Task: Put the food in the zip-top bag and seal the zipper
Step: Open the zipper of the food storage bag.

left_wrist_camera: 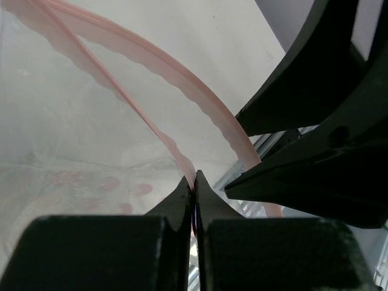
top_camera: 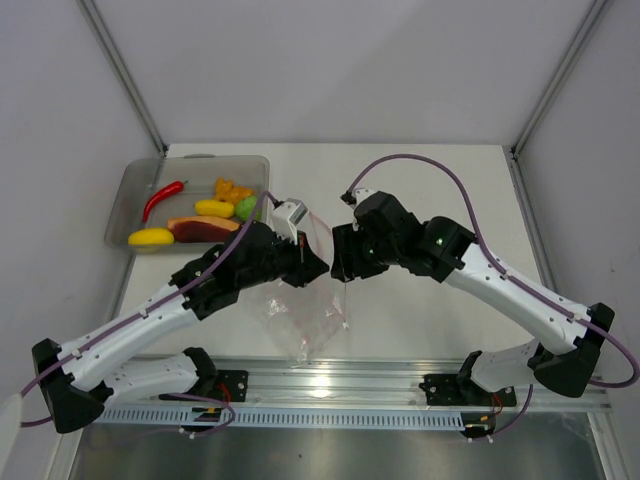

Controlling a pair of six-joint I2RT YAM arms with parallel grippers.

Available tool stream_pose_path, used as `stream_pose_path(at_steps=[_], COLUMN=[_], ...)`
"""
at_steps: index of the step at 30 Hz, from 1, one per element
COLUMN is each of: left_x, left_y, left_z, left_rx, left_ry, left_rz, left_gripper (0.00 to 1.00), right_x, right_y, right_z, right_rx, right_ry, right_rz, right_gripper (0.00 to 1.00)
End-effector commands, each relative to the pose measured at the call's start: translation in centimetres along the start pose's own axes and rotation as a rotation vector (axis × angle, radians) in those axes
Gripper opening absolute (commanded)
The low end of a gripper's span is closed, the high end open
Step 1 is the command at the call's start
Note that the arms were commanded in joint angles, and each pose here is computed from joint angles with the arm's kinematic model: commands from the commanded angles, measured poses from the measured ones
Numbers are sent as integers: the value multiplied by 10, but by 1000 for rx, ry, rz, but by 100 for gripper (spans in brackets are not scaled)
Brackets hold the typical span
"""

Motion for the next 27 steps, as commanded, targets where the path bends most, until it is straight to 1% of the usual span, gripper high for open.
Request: stream_pose_path(at_steps=[1, 3, 4, 5, 6, 8, 10, 13, 14, 15, 17, 19, 20, 22, 24, 27], left_x=[-20, -21, -21, -22, -23, -23, -27, -40, -42, -54, -64, -77, -86, -94, -97, -92], left_y=[16, 16, 14, 14, 14, 12, 14, 23, 24, 35, 45, 55, 65, 72, 77, 80], left_z=[-12, -14, -14, -15, -16, -18, -18, -15, -7, -8, 6, 14, 23, 33, 51, 64], left_rx=[-63, -61, -58, -60, -58, -68, -66, -59, -42, -64, -48, -48, -51, -45, -22, -4], left_ry=[-91, -102, -107, -122, -140, -163, -196, -259, -260, -292, -322, -366, -382, -405, -433, -453], left_rz=[36, 34, 33, 33, 36, 41, 53, 73, 74, 83, 92, 99, 100, 93, 75, 34], left_gripper=[1, 1, 1, 1, 1, 1, 1, 1, 1, 1, 1, 1, 1, 1, 1, 1], right_x=[2, -1, -3, -6, -12, -18, -30, -49, -56, -60, -69, -73, -78, -82, -86, -90], right_y=[5, 4, 4, 5, 6, 5, 7, 10, 11, 11, 15, 16, 14, 15, 16, 15], right_z=[-4, -1, 1, 2, 3, 2, -1, -13, -18, -24, -37, -49, -52, -57, -62, -68], right_rx=[-60, -64, -65, -73, -73, -77, -93, -95, -115, -114, -153, -164, -148, -148, -160, -157], right_ry=[55, 48, 41, 33, 13, -26, -107, -299, -389, -435, -544, -606, -673, -733, -807, -901], right_rz=[23, 28, 35, 39, 51, 55, 52, 37, 19, 13, -2, -12, -26, -34, -38, -45], right_gripper=[55, 47, 40, 10, 0, 0, 0, 0, 0, 0, 0, 0, 0, 0, 0, 0])
Point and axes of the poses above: each gripper's point midway between its finger pads, its own z axis out along the fingers, its own x axis along the line the jaws close on, y = z × x, the point moved 10 cm from there along -z, back along the fingers, and after that the axes turned 12 degrees about -z, right-handed, at the moved point
